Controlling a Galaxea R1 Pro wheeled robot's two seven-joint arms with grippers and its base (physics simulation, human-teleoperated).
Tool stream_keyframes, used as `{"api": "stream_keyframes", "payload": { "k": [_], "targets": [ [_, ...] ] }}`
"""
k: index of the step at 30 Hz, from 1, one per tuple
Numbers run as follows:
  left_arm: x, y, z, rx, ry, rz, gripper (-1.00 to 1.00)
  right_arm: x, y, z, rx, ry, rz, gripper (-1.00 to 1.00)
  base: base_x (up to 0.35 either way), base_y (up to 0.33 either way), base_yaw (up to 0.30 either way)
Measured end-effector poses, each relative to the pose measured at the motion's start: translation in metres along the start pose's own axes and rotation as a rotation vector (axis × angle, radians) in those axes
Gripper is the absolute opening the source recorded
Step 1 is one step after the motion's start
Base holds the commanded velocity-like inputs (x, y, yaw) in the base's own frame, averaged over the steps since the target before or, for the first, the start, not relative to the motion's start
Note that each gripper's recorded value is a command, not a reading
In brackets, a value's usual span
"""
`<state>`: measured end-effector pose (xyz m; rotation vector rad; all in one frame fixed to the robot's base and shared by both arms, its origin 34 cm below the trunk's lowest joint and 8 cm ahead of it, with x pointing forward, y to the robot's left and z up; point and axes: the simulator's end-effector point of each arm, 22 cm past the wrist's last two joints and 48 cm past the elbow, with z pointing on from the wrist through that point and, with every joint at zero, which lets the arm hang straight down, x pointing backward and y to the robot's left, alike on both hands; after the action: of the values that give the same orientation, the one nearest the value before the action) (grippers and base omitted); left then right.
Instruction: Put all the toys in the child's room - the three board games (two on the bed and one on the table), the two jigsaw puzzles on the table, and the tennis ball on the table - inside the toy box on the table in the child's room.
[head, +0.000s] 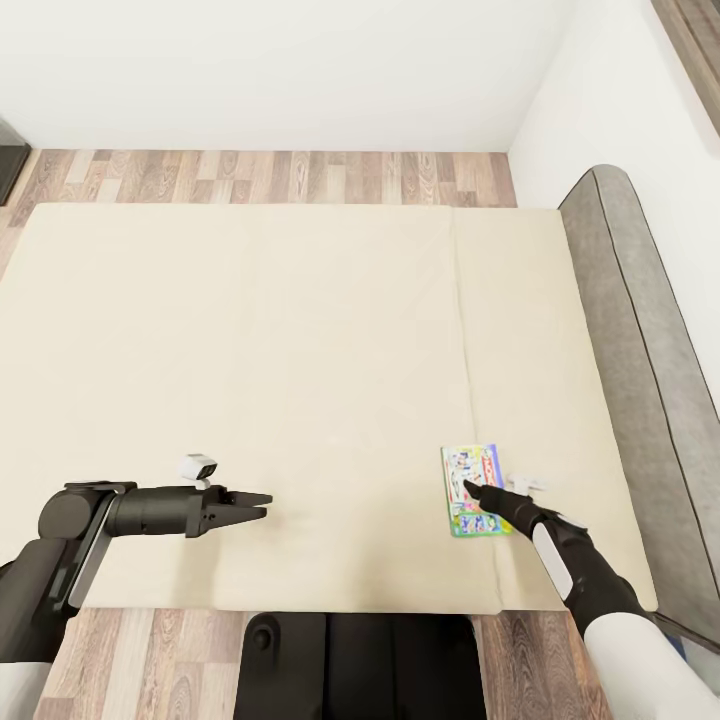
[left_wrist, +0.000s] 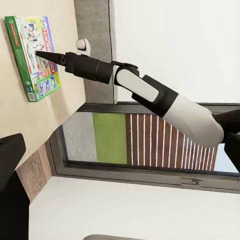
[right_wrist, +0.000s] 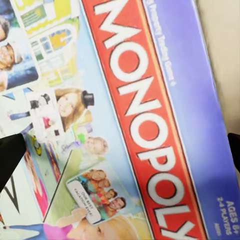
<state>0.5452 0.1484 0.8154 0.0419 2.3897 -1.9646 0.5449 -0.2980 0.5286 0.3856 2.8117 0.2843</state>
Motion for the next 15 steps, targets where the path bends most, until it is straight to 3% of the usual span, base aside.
{"api": "stream_keyframes", "payload": {
  "k": [15],
  "targets": [
    [0.0001, -0.0005, -0.0004, 0.0, -0.001, 0.002, 1.0, 0.0005, 0.0017, 0.0013, -0.007, 0.056, 0.019, 1.0, 0.0, 0.0, 0.0]
  ]
}}
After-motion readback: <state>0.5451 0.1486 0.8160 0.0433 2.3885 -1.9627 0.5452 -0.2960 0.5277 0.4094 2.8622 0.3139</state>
